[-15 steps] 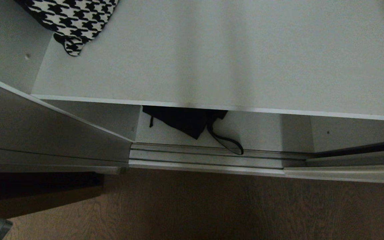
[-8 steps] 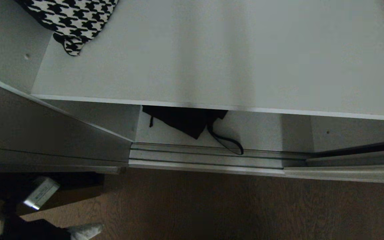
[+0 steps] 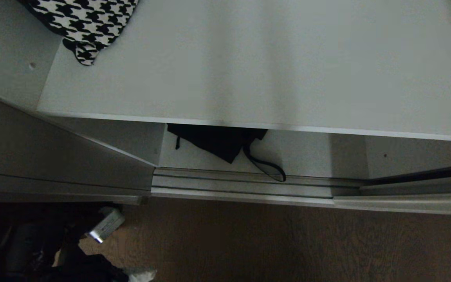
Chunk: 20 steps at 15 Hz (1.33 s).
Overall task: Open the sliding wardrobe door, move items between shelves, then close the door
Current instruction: Place the bag on the higher shelf
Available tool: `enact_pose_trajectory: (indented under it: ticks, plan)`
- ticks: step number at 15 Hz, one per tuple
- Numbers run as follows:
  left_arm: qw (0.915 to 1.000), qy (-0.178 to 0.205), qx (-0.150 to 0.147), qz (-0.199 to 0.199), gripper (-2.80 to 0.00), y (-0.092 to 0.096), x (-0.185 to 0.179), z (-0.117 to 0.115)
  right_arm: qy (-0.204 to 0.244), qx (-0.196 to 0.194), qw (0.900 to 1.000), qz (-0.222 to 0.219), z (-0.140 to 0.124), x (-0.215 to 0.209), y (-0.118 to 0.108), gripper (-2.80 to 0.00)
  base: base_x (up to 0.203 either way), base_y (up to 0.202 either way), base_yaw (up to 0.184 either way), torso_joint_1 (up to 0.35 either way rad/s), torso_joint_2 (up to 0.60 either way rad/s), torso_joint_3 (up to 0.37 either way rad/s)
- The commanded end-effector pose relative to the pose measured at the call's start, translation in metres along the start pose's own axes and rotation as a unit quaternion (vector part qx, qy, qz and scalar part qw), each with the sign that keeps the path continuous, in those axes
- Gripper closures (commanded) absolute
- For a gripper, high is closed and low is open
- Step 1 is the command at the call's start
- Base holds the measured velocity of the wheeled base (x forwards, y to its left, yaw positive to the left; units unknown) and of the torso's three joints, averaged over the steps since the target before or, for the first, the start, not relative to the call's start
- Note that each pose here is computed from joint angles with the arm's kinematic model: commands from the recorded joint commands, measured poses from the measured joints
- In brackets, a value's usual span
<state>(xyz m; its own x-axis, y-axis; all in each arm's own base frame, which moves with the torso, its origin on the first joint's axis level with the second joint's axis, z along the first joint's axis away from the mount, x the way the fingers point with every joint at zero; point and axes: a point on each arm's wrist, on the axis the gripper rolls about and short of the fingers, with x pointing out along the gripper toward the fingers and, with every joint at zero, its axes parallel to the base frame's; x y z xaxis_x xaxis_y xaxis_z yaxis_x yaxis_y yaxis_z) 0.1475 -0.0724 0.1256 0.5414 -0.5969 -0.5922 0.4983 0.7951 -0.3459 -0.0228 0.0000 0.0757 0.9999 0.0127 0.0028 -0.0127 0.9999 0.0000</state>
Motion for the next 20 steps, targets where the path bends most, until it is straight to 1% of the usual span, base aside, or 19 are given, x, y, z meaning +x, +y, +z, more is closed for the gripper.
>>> enact_pose_trajectory:
  ticks: [1, 3, 4, 5, 6, 9, 10, 13, 16, 17, 18, 20]
  plan:
    - [0.9993, 0.032, -0.007, 0.017, 0.00, 0.006, 0.031, 0.000, -0.001, 0.000, 1.000, 0.001, 0.000, 0.000, 0.000, 0.00, 0.000, 0.000, 0.000, 0.000, 0.00, 0.000]
    - [0.9991, 0.026, -0.006, 0.033, 0.00, 0.002, 0.054, 0.003, -0.001, 0.000, 1.000, 0.001, 0.000, 0.000, 0.000, 0.00, 0.000, 0.000, 0.000, 0.000, 0.00, 0.000]
    - [0.9988, 0.002, -0.013, 0.047, 0.00, 0.000, 0.064, 0.012, -0.001, 0.000, 1.000, 0.001, 0.000, 0.000, 0.000, 0.00, 0.000, 0.000, 0.000, 0.000, 0.00, 0.000]
    - [0.9975, -0.025, -0.032, 0.058, 0.00, -0.003, 0.072, 0.022, -0.001, 0.000, 1.000, 0.001, 0.000, 0.000, 0.000, 0.00, 0.000, 0.000, 0.000, 0.000, 0.00, 0.000]
    - [0.9955, -0.041, -0.053, 0.067, 0.00, -0.003, 0.081, 0.029, -0.001, 0.000, 1.000, 0.001, 0.000, 0.000, 0.000, 0.00, 0.000, 0.000, 0.000, 0.000, 0.00, 0.000]
    - [0.9891, -0.074, -0.102, 0.076, 0.00, -0.003, 0.106, 0.044, -0.001, 0.000, 1.000, 0.001, 0.000, 0.000, 0.000, 0.00, 0.000, 0.000, 0.000, 0.000, 0.00, 0.000]
    - [0.9868, -0.086, -0.114, 0.077, 0.00, -0.003, 0.115, 0.050, -0.001, 0.000, 1.000, 0.001, 0.000, 0.000, 0.000, 0.00, 0.000, 0.000, 0.000, 0.000, 0.00, 0.000]
    - [0.9802, -0.108, -0.136, 0.094, 0.00, -0.004, 0.150, 0.067, -0.001, 0.000, 1.000, 0.001, 0.000, 0.000, 0.000, 0.00, 0.000, 0.000, 0.000, 0.000, 0.00, 0.000]
    - [0.9723, -0.142, -0.143, 0.119, 0.00, -0.004, 0.174, 0.084, -0.001, 0.000, 1.000, 0.001, 0.000, 0.000, 0.000, 0.00, 0.000, 0.000, 0.000, 0.000, 0.00, 0.000]
    - [0.9711, -0.146, -0.143, 0.123, -2.80, -0.003, 0.178, 0.087, -0.001, 0.000, 1.000, 0.001, 0.000, 0.000, 0.000, 0.00, 0.000, 0.000, 0.000, 0.000, 0.00, 0.000]
    - [0.9688, -0.154, -0.147, 0.127, -2.80, -0.002, 0.182, 0.090, -0.001, 0.000, 1.000, 0.001, 0.000, 0.000, 0.000, 0.00, 0.000, 0.000, 0.000, 0.000, 0.00, 0.000]
    - [0.9656, -0.174, -0.150, 0.122, -2.80, 0.002, 0.191, 0.093, -0.001, 0.000, 1.000, 0.001, 0.000, 0.000, 0.000, 0.00, 0.000, 0.000, 0.000, 0.000, 0.00, 0.000]
